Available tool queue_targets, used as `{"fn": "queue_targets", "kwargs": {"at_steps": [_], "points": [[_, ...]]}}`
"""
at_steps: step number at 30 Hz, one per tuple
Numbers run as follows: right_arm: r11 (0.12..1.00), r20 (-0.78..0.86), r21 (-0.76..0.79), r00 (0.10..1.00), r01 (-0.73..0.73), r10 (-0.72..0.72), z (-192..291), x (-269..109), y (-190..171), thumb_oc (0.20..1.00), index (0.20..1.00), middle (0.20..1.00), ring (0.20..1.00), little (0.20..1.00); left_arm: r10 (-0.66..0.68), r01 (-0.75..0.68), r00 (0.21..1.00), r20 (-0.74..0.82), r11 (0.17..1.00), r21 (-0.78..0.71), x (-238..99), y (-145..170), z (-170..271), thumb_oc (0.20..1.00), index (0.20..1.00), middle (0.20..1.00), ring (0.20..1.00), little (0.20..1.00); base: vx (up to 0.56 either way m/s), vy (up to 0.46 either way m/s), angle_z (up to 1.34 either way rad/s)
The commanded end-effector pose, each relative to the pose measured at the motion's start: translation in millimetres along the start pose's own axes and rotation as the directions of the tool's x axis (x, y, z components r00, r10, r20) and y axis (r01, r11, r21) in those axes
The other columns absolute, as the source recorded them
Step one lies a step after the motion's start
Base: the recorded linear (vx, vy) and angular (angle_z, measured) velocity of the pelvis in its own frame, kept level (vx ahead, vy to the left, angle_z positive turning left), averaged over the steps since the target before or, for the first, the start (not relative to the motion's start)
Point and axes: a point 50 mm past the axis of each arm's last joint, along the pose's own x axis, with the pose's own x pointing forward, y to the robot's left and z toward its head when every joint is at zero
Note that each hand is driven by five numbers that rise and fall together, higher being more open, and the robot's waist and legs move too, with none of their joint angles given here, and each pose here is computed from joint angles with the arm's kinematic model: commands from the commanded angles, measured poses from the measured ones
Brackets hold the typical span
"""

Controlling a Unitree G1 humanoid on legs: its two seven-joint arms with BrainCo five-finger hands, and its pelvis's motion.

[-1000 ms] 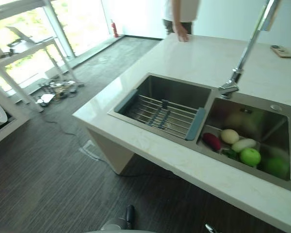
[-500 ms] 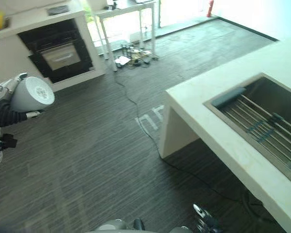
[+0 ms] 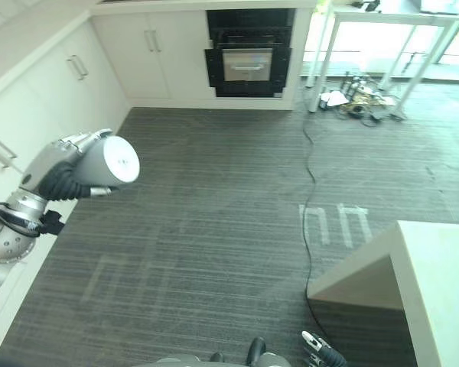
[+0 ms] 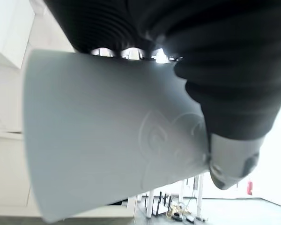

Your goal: Place the dishes in the dishwasher.

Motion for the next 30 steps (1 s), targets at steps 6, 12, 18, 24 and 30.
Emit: {"fn": "queue_targets", "kwargs": {"at_steps": [6, 12, 18, 24, 30], "points": [[0.991, 0.053, 0.102, 0.994, 0.092, -0.097, 5, -10, -21, 1.0, 1.0, 1.0, 1.0, 1.0, 0.173, -0.168, 0.967, 0.189, 0.985, -0.041, 20, 37, 21, 0.2, 0.2, 0.2, 0.2, 0.2, -0.1, 0.09, 1.07], [0.991, 0.048, 0.125, 0.997, 0.054, -0.06, -2, -5, -10, 1.0, 1.0, 1.0, 1.0, 1.0, 0.09, -0.085, 0.969, 0.23, 0.996, -0.034, 25, 16, 28, 0.2, 0.2, 0.2, 0.2, 0.2, 0.0, 0.201, -0.01], [0.993, 0.017, 0.114, 0.999, 0.038, -0.04, -11, 0, 2, 1.0, 1.0, 1.0, 1.0, 1.0, 0.048, -0.042, 0.97, 0.237, 0.999, -0.032, 26, 3, 34, 0.2, 0.2, 0.2, 0.2, 0.2, 0.03, 0.072, -0.1], [0.991, 0.04, -0.036, 0.991, -0.127, 0.128, 1, 8, 26, 1.0, 1.0, 1.0, 1.0, 1.0, 0.145, -0.131, 0.98, 0.135, 0.986, -0.107, 50, 4, 20, 0.2, 0.2, 0.2, 0.2, 0.2, 0.02, -0.089, -0.05], [0.992, 0.054, -0.071, 0.992, -0.106, 0.11, 11, 11, 27, 1.0, 1.0, 1.0, 1.0, 1.0, 0.151, -0.135, 0.979, 0.137, 0.984, -0.119, 46, 3, 20, 0.2, 0.2, 0.2, 0.2, 0.2, 0.03, -0.177, 0.16]]}}
